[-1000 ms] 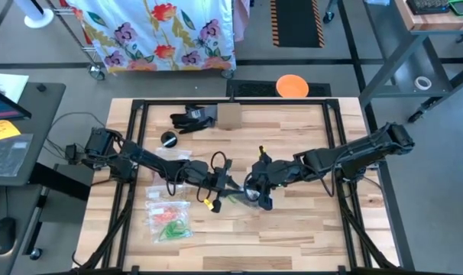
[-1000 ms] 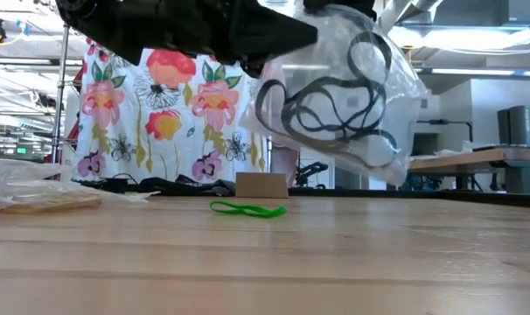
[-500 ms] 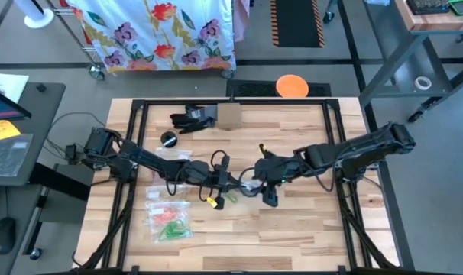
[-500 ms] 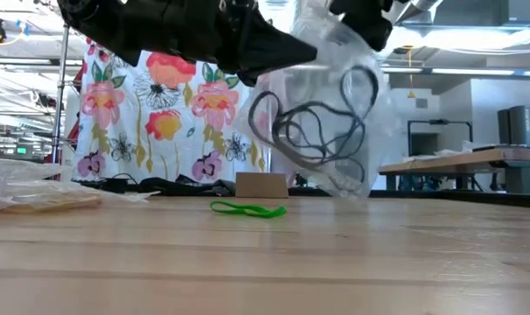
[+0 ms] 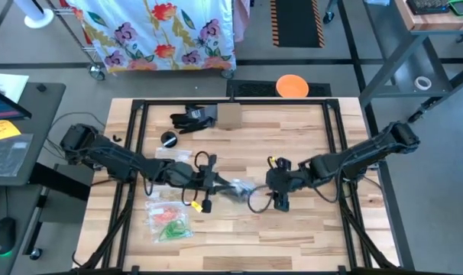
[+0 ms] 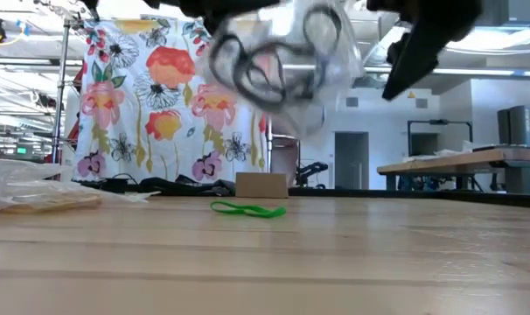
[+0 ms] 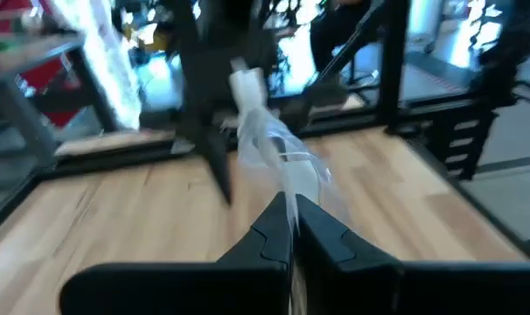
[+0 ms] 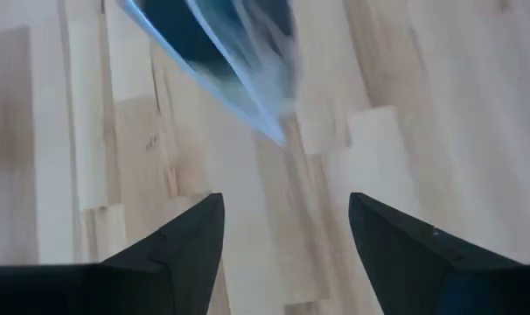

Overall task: Sort rubber bands
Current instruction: Close the transparent zip bag

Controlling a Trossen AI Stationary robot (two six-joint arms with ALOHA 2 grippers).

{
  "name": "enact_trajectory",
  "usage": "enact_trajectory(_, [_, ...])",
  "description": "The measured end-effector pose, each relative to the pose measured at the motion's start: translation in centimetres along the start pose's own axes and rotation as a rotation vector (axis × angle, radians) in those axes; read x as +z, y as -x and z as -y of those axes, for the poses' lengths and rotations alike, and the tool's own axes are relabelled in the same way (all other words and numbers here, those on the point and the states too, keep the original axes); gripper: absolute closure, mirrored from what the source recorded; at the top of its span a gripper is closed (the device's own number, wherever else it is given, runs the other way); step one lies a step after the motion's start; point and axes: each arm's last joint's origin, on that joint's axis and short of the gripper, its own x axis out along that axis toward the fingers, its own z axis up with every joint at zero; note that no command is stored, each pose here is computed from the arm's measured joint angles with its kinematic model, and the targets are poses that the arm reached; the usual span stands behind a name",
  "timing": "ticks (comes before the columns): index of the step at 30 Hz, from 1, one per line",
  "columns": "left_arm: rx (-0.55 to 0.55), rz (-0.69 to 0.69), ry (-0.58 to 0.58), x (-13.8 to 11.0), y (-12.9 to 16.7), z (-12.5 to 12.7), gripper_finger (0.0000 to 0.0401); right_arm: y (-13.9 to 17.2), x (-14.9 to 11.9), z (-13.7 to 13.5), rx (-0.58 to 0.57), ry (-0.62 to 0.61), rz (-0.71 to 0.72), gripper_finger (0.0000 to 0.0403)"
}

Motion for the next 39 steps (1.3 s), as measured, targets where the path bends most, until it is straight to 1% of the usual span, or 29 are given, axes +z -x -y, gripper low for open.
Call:
enact_trajectory(2, [-0.015, 0.020, -0.012, 0.3, 0.2, 0.5, 0.0401, -0.6, -0.7, -0.4, -0.026, 0.022, 0.035, 0.0177])
enact_trajectory(6, [-0.028, 0.013, -0.027, 0.1, 0.2, 0.9, 0.0401, -0.7, -1.0, -1.7, -0.058, 0.037, 0.163, 0.0189])
enact_trajectory(10, [-0.022, 0.008, -0.013, 0.1, 0.2, 0.8, 0.0401, -0.9, -0.8, -3.2, 0.006, 0.000, 0.249, 0.0194])
enact_trajectory(15, [-0.028, -0.008, -0.020, -0.1, 0.2, 0.9, 0.0401, -1.7, -0.9, -4.1, 0.015, 0.058, 0.263, 0.0195])
enact_trajectory(21, [-0.015, -0.022, -0.008, -0.2, 0.1, 0.5, 0.0401, -2.2, -0.5, -4.1, -0.098, 0.096, 0.337, 0.0196])
enact_trajectory(25, [-0.013, -0.028, -0.019, -0.3, 0.1, 0.5, 0.0401, -2.2, -0.2, -3.9, -0.101, 0.085, 0.356, 0.0206])
enact_trajectory(27, [-0.013, -0.028, -0.019, -0.3, 0.1, 0.5, 0.0401, -2.3, -0.1, -3.8, -0.103, 0.081, 0.355, 0.0221])
enact_trajectory(29, [-0.013, -0.027, -0.019, -0.3, 0.1, 0.5, 0.0401, -2.3, -0.1, -3.8, -0.100, 0.081, 0.355, 0.0247])
enact_trajectory(31, [-0.013, -0.028, -0.019, -0.3, 0.1, 0.5, 0.0401, -2.3, -0.1, -3.8, -0.099, 0.082, 0.353, 0.0287])
enact_trajectory(34, [-0.014, -0.036, -0.020, -0.4, 0.1, 0.5, 0.0401, -2.2, -0.2, -3.8, -0.101, 0.098, 0.351, 0.0367])
enact_trajectory(35, [-0.015, -0.040, -0.021, -0.4, 0.1, 0.5, 0.0401, -2.2, -0.2, -3.7, -0.101, 0.109, 0.349, 0.0385])
enact_trajectory(39, [-0.016, -0.054, -0.025, -0.5, 0.1, 0.5, 0.0401, -1.3, 0.4, -3.7, -0.101, 0.134, 0.280, 0.0393])
